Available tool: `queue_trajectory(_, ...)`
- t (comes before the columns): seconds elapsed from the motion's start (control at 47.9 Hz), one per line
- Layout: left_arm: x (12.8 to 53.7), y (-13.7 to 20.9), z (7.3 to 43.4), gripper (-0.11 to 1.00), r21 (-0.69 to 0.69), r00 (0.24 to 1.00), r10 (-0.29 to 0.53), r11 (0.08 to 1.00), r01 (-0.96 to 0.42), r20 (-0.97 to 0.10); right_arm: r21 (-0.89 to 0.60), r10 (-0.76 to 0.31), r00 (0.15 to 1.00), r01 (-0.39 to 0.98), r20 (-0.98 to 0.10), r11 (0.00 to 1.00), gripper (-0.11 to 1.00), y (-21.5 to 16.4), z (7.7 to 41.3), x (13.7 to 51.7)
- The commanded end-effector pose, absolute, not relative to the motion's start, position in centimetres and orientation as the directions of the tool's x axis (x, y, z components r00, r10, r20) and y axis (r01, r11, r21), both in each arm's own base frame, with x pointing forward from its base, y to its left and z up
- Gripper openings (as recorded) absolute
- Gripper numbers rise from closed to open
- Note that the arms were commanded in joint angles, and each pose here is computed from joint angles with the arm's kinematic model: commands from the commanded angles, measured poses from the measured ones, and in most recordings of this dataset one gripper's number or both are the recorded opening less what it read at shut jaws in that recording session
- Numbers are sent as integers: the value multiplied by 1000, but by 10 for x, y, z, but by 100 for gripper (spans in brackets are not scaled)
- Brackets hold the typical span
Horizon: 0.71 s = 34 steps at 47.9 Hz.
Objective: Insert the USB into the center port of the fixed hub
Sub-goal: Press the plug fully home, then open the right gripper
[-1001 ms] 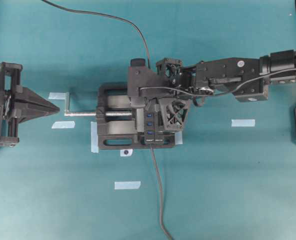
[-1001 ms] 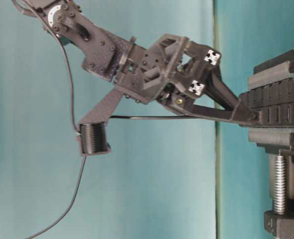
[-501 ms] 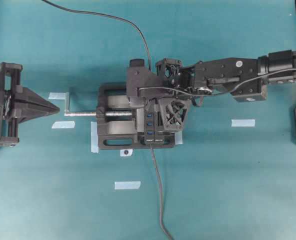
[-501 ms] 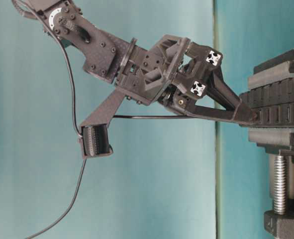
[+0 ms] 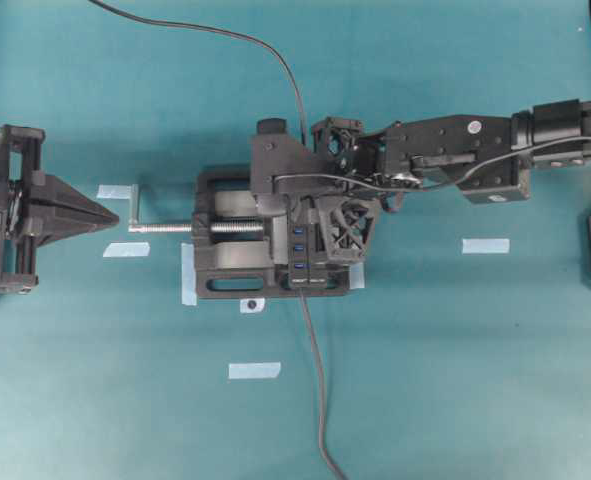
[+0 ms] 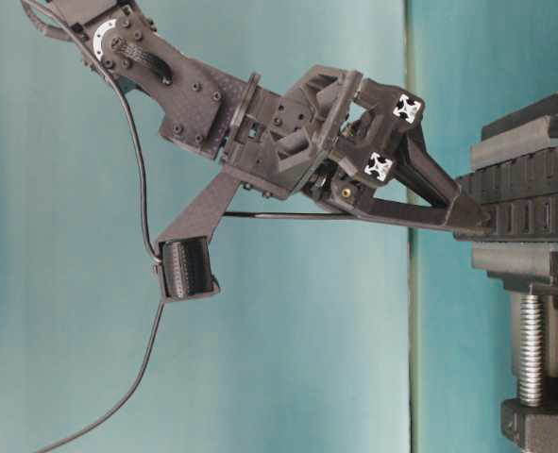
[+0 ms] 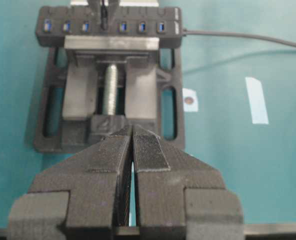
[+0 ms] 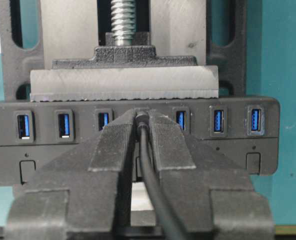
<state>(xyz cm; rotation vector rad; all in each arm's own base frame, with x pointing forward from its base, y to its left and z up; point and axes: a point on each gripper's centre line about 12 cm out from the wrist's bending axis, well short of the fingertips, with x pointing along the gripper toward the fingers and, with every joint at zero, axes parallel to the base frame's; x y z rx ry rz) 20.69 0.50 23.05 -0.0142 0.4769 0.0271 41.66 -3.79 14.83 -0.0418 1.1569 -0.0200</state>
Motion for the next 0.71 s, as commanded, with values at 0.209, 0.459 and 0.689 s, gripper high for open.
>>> queue_trajectory(0.209,209,5,234,0,-6,895,24,1000,-30,-445,-42,-34,407,-11,-913,999,7,-36,155,420)
queue_trajectory(0.459,208,5,233,0,-6,894,23,1000,-29,-448,-44,-38,436,-5,-899,999,15,-36,162,422)
queue_trajectory(0.689,208,5,233,0,-6,894,24,1000,-30,-447,-44,-39,437,-3,-899,999,50,-36,162,422)
